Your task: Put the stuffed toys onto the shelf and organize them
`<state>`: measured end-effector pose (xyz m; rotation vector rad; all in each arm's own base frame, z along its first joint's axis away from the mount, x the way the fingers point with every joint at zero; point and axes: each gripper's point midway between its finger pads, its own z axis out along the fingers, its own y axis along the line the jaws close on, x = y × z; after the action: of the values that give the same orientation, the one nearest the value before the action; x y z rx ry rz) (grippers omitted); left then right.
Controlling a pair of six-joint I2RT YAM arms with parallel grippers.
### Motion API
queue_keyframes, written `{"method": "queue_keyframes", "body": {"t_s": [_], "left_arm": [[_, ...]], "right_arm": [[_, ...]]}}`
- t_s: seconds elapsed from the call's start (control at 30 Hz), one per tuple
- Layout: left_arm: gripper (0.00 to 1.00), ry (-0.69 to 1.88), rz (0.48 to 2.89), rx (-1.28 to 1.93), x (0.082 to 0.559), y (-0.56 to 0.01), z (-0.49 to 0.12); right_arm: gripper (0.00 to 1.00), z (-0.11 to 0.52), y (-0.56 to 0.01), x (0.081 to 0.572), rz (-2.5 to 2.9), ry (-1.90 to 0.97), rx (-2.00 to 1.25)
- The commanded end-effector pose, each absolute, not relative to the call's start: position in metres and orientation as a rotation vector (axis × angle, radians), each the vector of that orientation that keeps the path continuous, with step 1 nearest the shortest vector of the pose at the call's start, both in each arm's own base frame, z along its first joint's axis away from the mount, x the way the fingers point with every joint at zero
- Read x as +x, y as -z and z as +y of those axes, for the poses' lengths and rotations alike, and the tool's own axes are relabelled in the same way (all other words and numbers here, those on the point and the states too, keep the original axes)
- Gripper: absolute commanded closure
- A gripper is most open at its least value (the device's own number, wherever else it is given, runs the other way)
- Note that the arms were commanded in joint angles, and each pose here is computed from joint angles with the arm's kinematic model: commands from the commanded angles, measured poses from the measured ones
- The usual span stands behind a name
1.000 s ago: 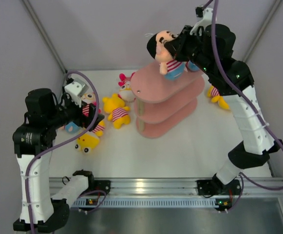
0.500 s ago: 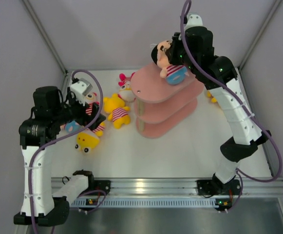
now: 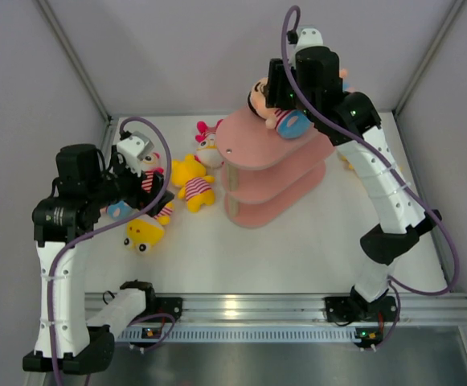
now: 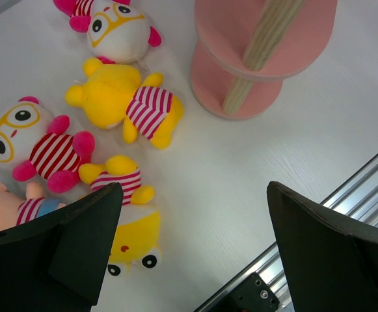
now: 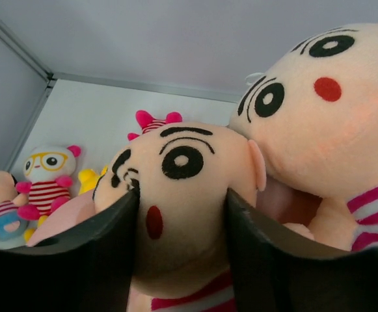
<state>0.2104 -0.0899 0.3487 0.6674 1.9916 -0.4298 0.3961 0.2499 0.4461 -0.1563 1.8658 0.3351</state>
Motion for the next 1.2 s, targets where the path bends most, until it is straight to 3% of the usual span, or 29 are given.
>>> {"method": "queue_keyframes", "body": {"t_s": [0.0, 0.1, 0.3, 0.37, 0.57, 0.73, 0.8, 0.97, 1.17], "left_arm": [[0.01, 0.404, 1.983, 0.684, 0.212, -0.347, -0.087], [0.01, 0.364, 2.008, 0.681, 0.218, -0.341, -0.081], [0.01, 0.238, 2.138, 0.608, 0.241, -0.311, -0.059], [0.01, 0.083, 2.202, 0.533, 0.259, -0.297, -0.034], [0.03, -0.488, 2.305, 0.320, 0.305, -0.265, 0.059], [0.11, -0.461, 2.440, 0.140, 0.341, -0.233, 0.126], [0.12, -0.585, 2.491, 0.065, 0.347, -0.213, 0.162], [0.11, -0.813, 2.602, 0.055, 0.351, -0.165, 0.201], [0.11, -0.746, 2.649, 0.051, 0.361, -0.128, 0.221]], "right_arm": [[0.44, 0.246, -0.459, 0.380, 1.842, -0.356, -0.184], [0.32, 0.247, -0.468, 0.369, 1.821, -0.399, -0.209], [0.22, 0.243, -0.482, 0.355, 1.779, -0.431, -0.223], [0.20, 0.240, -0.496, 0.346, 1.743, -0.458, -0.221], [0.17, 0.236, -0.525, 0.321, 1.629, -0.514, -0.250], [0.17, 0.234, -0.536, 0.299, 1.555, -0.547, -0.300], [0.16, 0.235, -0.538, 0.293, 1.524, -0.559, -0.319], [0.16, 0.241, -0.530, 0.290, 1.528, -0.559, -0.361], [0.16, 0.254, -0.516, 0.288, 1.550, -0.552, -0.420]]}}
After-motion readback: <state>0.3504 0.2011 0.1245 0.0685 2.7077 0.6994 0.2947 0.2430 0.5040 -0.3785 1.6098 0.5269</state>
